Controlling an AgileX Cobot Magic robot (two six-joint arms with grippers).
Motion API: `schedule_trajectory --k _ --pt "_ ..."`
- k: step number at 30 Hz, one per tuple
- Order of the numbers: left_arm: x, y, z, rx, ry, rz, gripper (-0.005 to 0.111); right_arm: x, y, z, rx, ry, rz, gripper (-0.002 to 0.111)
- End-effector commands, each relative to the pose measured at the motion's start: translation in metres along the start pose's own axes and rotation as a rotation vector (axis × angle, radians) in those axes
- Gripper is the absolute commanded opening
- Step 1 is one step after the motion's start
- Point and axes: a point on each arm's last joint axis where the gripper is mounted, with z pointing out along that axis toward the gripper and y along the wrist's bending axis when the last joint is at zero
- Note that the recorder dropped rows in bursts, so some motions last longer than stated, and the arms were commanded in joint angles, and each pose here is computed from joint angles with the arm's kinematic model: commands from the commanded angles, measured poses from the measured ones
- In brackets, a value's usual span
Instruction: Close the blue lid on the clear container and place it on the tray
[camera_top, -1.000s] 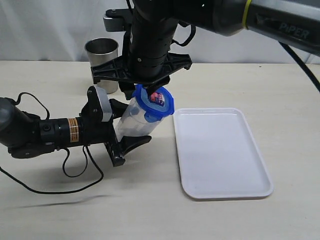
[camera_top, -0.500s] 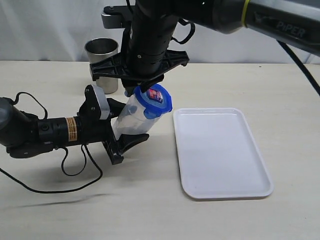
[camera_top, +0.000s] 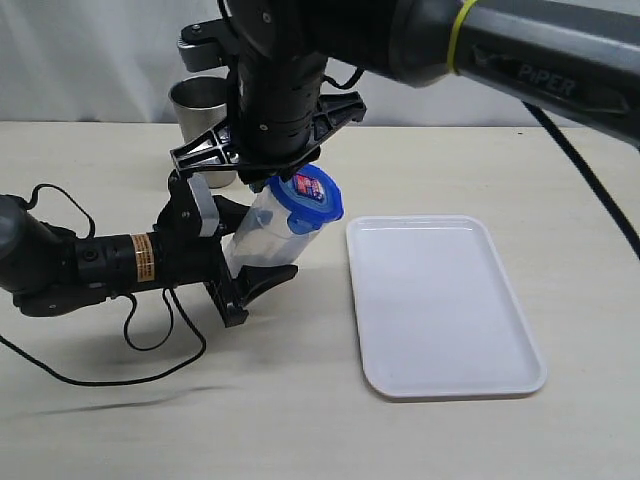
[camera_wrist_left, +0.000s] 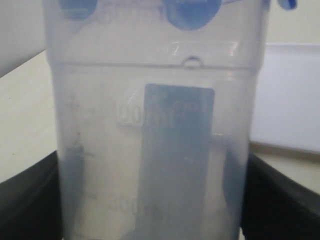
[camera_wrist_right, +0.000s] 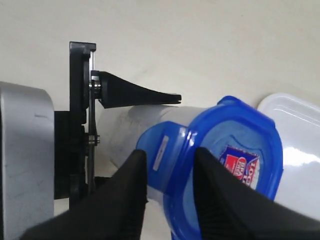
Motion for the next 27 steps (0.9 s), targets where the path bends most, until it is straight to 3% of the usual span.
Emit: schedule_trajectory --k 1,14,20,27 --pt "-0.008 -0.003 0.0 0.03 -0.054 0.028 0.0 0.018 0.01 0.044 0.032 0.168 -0.032 0.027" --pt "-0.009 -0.004 0.0 0.033 -0.065 0.028 0.0 0.022 0.027 0.048 0.009 0.179 -0.192 0.027" --pt "-0.009 -0.005 0.0 0.043 -0.066 0.033 0.0 -0.009 0.025 -0.009 -0.045 -0.012 -0.179 0.027" --pt "-0.013 -0.006 0.0 0.055 -0.112 0.036 0.0 -0.019 0.021 -0.073 -0.163 -0.155 -0.234 0.032"
